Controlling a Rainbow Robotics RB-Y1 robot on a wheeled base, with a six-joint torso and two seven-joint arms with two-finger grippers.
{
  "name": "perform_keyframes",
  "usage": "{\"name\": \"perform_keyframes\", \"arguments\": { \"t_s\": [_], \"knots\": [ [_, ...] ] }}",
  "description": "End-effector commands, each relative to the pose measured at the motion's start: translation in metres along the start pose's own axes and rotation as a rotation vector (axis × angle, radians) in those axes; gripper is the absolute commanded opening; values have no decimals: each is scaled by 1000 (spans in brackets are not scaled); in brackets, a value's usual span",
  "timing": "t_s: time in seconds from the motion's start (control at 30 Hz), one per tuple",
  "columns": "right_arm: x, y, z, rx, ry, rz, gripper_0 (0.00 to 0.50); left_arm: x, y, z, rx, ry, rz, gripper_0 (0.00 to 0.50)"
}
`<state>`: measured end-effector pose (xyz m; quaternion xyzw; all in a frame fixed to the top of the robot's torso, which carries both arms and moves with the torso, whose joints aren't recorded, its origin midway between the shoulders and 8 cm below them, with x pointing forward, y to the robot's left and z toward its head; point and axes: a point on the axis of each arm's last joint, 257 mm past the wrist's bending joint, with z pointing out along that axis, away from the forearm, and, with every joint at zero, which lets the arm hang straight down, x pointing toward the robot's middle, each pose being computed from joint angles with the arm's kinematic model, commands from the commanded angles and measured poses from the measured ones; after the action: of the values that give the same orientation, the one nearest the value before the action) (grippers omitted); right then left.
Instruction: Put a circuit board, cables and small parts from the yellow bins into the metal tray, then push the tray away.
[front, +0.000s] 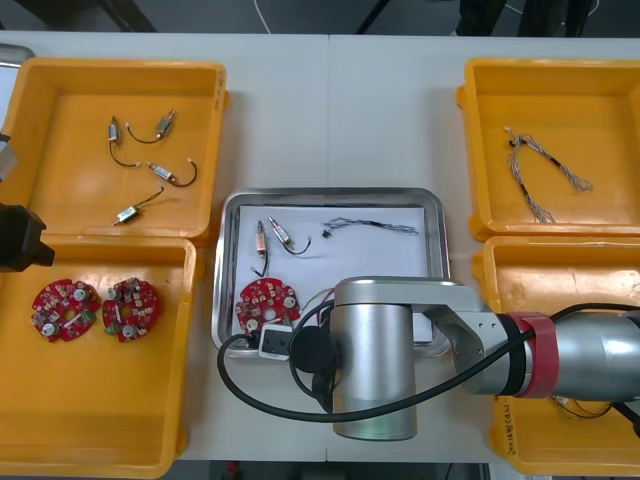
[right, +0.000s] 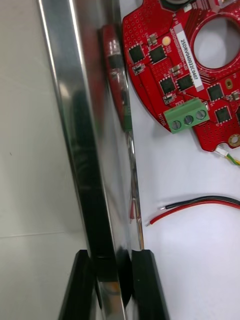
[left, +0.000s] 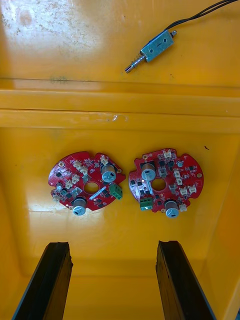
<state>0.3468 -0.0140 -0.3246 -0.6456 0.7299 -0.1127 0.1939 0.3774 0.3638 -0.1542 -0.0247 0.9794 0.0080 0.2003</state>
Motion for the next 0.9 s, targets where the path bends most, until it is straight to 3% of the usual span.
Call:
{"name": "perform_keyframes", "arguments": {
  "t_s": [0.03,0.4,0.9],
  "knots": [
    [-26,1,-15,31,-63,-35,0,-5,19,-16,-59,-31,70,500],
    [-24,-26,-18,109,-60,-47,0,-5,19,-16,-59,-31,70,500],
    [-10,-76,-20,226,2,-100,0,-5,19,-16,-59,-31,70,500]
  ]
}}
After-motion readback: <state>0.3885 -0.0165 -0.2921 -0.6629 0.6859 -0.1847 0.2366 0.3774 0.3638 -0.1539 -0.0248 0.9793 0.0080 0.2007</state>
